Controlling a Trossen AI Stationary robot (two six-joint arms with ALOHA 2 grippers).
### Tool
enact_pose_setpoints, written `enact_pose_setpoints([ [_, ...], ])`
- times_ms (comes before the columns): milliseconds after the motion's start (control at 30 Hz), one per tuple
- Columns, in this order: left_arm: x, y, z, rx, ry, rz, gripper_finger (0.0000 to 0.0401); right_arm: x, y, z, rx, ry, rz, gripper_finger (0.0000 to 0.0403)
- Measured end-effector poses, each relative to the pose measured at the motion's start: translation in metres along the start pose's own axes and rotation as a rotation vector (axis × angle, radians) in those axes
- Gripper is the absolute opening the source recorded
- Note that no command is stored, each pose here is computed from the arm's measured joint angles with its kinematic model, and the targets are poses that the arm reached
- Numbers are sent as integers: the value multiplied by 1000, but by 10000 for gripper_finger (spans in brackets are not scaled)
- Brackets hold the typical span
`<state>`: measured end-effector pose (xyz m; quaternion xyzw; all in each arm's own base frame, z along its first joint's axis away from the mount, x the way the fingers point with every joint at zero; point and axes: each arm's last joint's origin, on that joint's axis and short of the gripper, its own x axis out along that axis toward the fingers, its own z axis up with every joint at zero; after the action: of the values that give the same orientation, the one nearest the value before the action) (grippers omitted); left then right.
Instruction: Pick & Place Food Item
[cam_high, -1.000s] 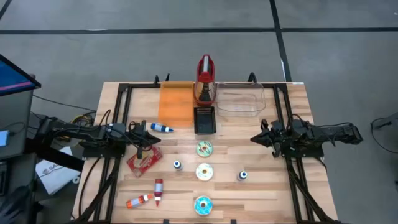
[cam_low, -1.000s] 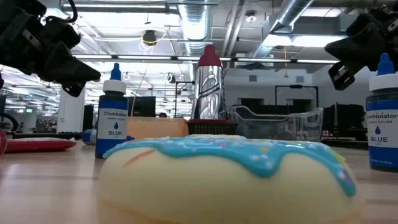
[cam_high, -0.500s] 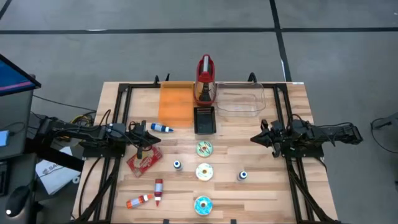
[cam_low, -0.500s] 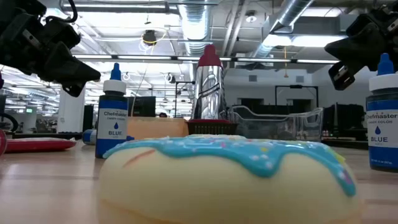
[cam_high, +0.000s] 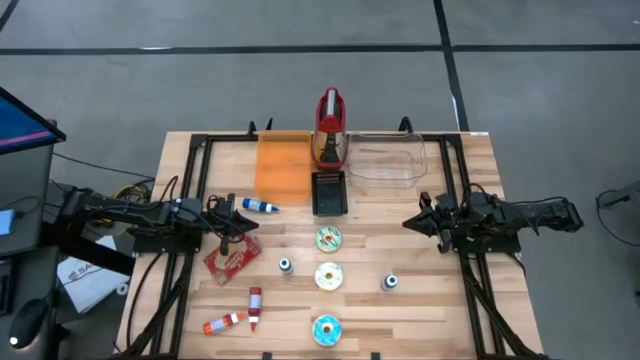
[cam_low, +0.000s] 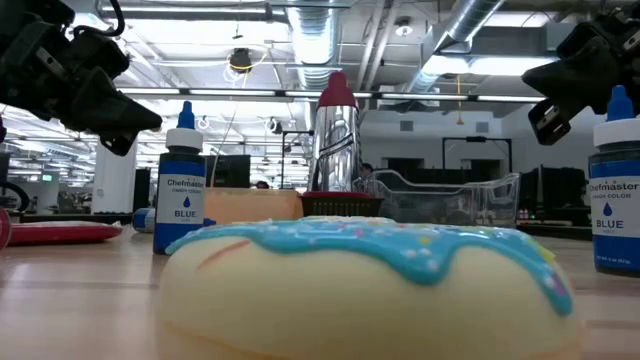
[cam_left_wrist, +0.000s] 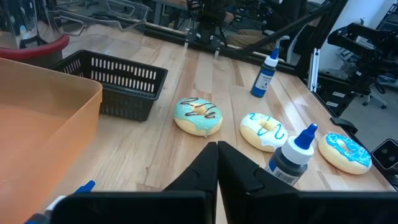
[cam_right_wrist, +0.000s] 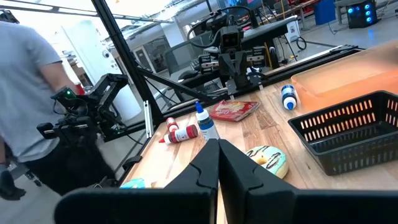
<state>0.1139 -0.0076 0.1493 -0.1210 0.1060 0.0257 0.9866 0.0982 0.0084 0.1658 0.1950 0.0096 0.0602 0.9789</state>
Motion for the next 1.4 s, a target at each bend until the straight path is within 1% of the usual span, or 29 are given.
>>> enact_pose_setpoints([
  [133, 0, 0, 1, -2, -11, -3, 2, 0, 0, 0, 0, 0, 0, 0],
  [233, 0, -1, 4, -23, -44, -13, 2, 0, 0, 0, 0, -1, 0, 0],
  [300, 0, -2, 7, -113, -68, -25, 2, 0, 0, 0, 0, -1, 0, 0],
  [433, -1, -3, 10, -464, -89, -56, 2, 0, 0, 0, 0, -1, 0, 0],
  [500, -1, -3, 10, -578, -93, -66, 2, 0, 0, 0, 0, 0, 0, 0],
  [533, -1, -3, 11, -602, -94, -68, 2, 0, 0, 0, 0, -1, 0, 0],
  [633, -1, -3, 10, -619, -78, -78, 2, 0, 0, 0, 0, 0, 0, 0],
  [733, -1, -5, 12, -664, -72, -133, 2, 0, 0, 0, 0, 0, 0, 0],
  [1000, -1, -7, 14, -665, -71, -183, 2, 0, 0, 0, 0, -1, 0, 0],
  [1067, -2, -8, 18, -667, -109, -208, 2, 0, 0, 0, -14, -1, -2, 0],
  [1167, -4, -10, 25, -673, -170, -250, 2, 0, -1, 1, -148, -14, -30, 0],
  [1200, -4, -10, 27, -690, -191, -263, 2, 0, -1, 2, -154, -30, -30, 0],
  [1267, -6, -10, 32, -733, -253, -270, 2, 0, 0, 7, -100, -77, -16, 0],
  [1333, -7, -9, 36, -770, -317, -250, 2, -1, 2, 11, -37, -126, 4, 0],
  [1400, -8, -9, 39, -790, -373, -231, 2, -2, 5, 20, -38, -221, 16, 0],
])
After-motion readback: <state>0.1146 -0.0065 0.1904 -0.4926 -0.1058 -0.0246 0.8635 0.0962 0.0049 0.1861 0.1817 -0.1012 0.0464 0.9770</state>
